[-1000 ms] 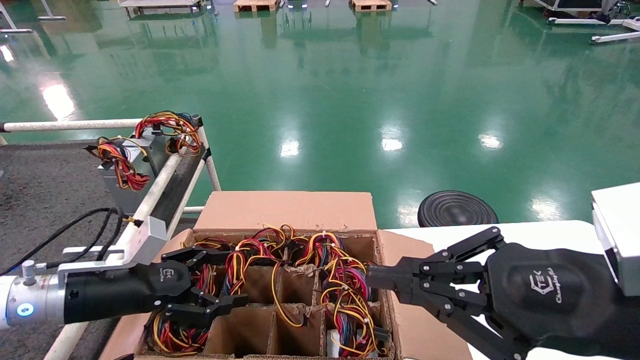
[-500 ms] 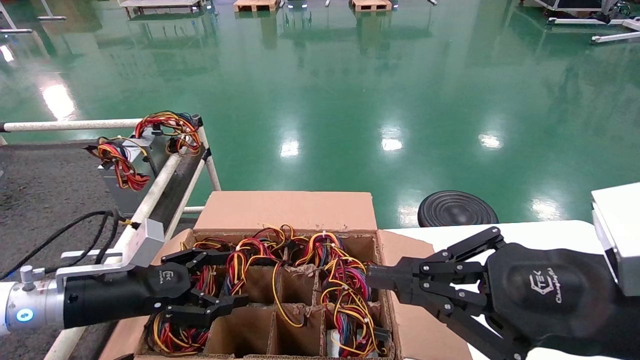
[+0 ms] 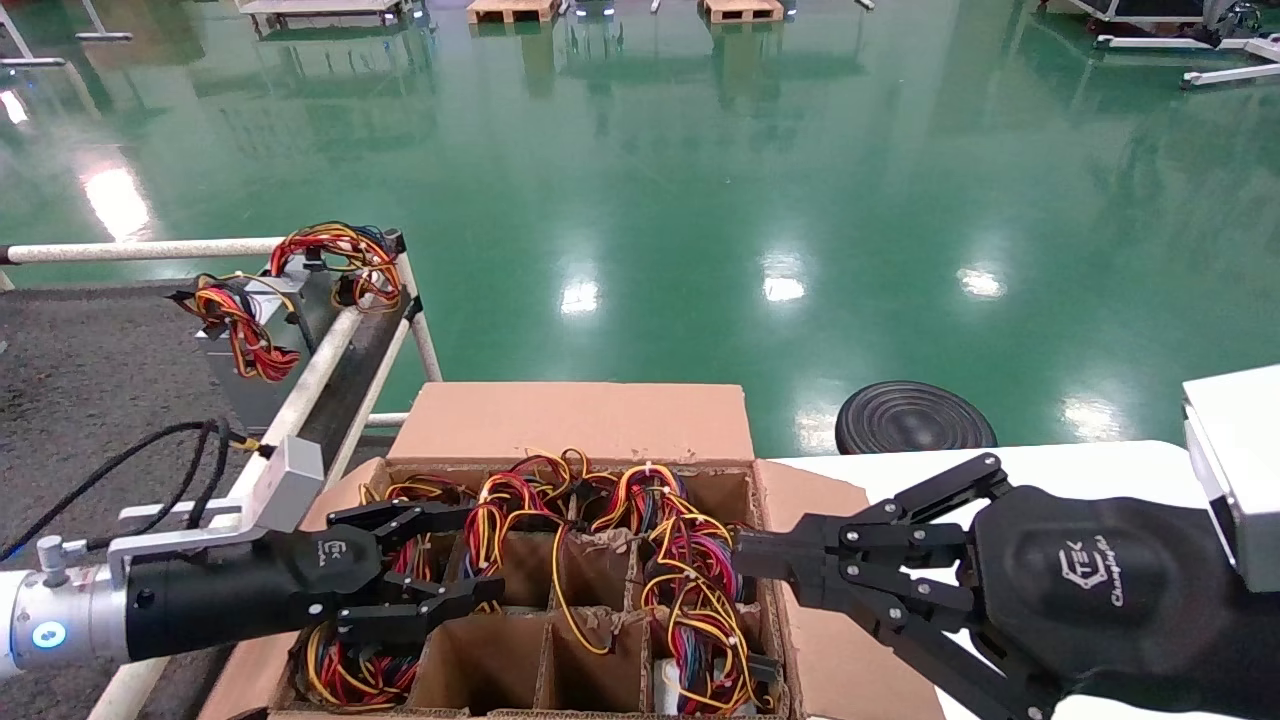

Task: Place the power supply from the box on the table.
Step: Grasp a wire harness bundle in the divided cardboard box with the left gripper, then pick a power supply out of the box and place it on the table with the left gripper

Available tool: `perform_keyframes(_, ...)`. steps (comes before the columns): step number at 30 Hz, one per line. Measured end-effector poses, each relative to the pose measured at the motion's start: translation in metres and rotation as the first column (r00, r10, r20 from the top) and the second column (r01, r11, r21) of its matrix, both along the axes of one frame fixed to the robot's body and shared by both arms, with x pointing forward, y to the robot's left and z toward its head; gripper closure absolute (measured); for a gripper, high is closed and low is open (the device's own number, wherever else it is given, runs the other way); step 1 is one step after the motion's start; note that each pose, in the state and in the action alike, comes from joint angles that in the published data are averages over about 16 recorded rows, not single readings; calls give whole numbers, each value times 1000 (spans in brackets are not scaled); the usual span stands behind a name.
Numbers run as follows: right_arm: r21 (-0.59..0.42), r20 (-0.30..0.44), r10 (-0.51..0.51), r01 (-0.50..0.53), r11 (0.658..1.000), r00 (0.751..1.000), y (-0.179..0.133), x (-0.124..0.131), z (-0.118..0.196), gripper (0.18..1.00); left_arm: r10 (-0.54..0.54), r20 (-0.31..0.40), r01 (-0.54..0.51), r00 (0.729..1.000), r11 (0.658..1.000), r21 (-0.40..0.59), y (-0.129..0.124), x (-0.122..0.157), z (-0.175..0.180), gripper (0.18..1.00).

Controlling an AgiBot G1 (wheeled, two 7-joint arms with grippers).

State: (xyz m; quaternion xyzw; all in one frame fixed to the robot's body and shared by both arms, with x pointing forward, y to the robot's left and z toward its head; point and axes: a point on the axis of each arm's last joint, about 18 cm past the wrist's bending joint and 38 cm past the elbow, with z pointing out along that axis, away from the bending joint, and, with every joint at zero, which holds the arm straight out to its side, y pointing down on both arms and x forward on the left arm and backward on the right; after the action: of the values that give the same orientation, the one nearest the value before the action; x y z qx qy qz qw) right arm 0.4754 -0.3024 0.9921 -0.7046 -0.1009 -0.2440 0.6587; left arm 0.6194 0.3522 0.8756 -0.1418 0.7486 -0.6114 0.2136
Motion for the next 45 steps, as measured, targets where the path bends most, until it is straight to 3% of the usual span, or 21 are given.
perform_keyframes(3, 0, 0, 0, 0, 1000, 1000, 0, 0, 0, 985, -2, -6, 2, 1000, 1000, 3, 0, 0, 0, 279)
perform_keyframes(16, 0, 0, 0, 0, 1000, 1000, 0, 0, 0, 985, -11, -34, 12, 999, 999, 52, 2, -3, 0, 533)
perform_keyframes(19, 0, 0, 0, 0, 1000, 1000, 0, 0, 0, 985, -12, -39, 14, 999, 998, 62, 2, -3, 0, 637)
perform_keyframes(32, 0, 0, 0, 0, 1000, 1000, 0, 0, 0, 985, -17, -51, 20, 999, 997, 73, 2, -4, 2, 866)
perform_keyframes(45, 0, 0, 0, 0, 1000, 1000, 0, 0, 0, 985, -26, 16, 25, 1000, 997, 67, 4, -4, 22, 893)
